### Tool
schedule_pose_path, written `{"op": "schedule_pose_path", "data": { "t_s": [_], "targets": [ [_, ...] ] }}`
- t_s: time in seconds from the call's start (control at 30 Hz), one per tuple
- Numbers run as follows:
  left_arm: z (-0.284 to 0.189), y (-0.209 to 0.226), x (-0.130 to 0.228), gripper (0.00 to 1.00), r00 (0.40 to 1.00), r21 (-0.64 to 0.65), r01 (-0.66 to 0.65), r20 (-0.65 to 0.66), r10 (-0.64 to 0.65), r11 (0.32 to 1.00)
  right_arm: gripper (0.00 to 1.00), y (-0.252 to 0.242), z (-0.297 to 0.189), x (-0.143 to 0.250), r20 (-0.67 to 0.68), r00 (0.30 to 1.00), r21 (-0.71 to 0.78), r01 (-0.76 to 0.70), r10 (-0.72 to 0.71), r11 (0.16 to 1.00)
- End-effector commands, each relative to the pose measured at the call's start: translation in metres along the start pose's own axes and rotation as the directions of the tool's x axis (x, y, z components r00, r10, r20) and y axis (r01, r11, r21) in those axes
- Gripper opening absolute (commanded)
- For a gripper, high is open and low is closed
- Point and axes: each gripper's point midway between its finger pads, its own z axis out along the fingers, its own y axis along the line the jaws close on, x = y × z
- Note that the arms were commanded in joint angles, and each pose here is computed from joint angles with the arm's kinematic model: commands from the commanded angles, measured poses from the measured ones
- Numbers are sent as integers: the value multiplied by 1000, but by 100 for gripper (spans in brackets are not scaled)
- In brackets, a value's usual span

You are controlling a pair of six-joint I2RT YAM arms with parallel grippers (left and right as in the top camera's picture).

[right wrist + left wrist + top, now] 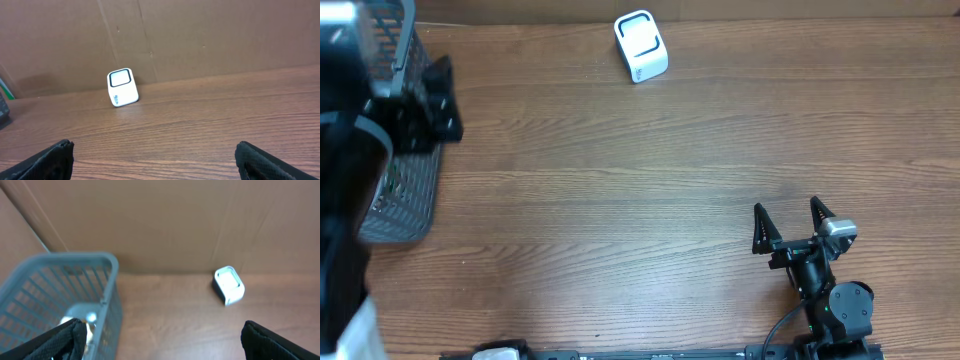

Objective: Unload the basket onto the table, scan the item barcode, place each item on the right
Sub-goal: 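Move the left gripper over the basket and reach down inside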

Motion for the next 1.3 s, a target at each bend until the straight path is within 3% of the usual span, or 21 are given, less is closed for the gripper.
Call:
{"op": "schedule_pose_path", "data": {
  "t_s": [0.0, 0.23, 0.97, 1.27],
  "targets": [
    [28, 0, 8, 99, 996, 11, -34, -77, 35, 999, 100, 0, 1, 3, -3, 1000, -4, 0, 0, 1000],
    [58, 15, 14, 100, 991, -67, -42, -130, 33, 997, 100, 0, 1, 3, -4, 1000, -3, 0, 0, 1000],
    [59, 80, 9, 100, 993, -402, -17, -114, -31, 915, 100, 0, 1, 3, -3, 1000, -4, 0, 0, 1000],
    [91, 147, 57, 100, 947, -442, 76, -247, -203, 894, 100, 0, 1, 3, -4, 1000, -3, 0, 0, 1000]
  ]
}}
